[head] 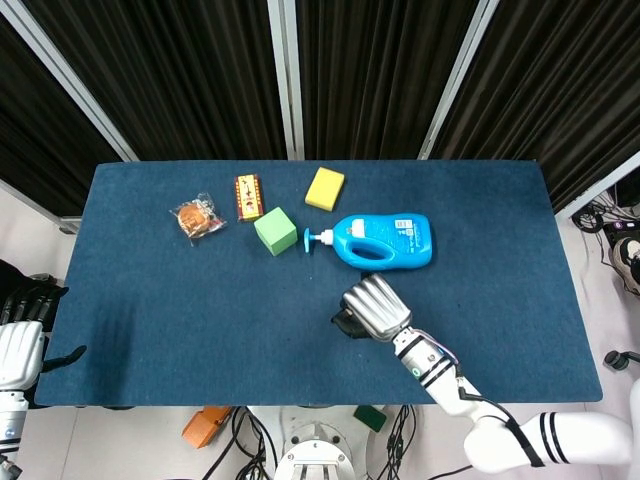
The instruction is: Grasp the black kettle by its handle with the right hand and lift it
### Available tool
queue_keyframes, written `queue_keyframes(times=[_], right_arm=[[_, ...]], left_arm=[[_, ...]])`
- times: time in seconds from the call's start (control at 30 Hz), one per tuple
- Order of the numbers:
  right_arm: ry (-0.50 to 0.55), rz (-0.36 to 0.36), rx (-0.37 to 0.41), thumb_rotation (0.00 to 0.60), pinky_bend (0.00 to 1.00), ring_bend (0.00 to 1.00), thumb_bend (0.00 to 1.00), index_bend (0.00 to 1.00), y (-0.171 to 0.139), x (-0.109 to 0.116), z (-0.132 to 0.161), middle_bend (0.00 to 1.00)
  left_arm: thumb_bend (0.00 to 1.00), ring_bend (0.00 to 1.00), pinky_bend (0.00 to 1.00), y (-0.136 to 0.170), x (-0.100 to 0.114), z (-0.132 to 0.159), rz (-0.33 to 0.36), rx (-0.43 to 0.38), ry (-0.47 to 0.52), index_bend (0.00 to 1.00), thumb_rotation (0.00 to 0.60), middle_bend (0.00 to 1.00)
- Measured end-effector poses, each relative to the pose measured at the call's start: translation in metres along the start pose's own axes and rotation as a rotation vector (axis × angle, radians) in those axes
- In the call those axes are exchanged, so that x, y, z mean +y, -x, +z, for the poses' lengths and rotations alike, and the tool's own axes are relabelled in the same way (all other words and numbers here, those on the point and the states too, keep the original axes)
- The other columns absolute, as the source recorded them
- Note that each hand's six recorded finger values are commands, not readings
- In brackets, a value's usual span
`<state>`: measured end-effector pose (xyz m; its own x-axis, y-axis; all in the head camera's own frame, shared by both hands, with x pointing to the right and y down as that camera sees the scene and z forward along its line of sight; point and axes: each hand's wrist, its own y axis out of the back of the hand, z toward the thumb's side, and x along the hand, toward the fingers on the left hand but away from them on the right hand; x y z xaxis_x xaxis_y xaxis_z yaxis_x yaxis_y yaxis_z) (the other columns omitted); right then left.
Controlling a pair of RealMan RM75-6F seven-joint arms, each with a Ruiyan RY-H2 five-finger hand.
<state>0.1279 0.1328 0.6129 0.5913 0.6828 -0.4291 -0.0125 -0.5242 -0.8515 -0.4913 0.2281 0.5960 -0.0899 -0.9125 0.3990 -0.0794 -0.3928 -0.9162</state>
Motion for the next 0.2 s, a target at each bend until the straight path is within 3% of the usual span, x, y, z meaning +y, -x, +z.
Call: queue_keyframes(times=[0.2], right_arm=[[-0.010, 0.008, -0.005, 0.489, 0.50, 1.00, 0.55, 1.00, 0.0008, -0.0027, 0.0001, 1.00]], left_arm=[[0.02, 0.11, 0.00, 0.0000, -0.0020, -0.0010, -0.005, 0.003, 0.001, 0.17, 0.600, 0.19]])
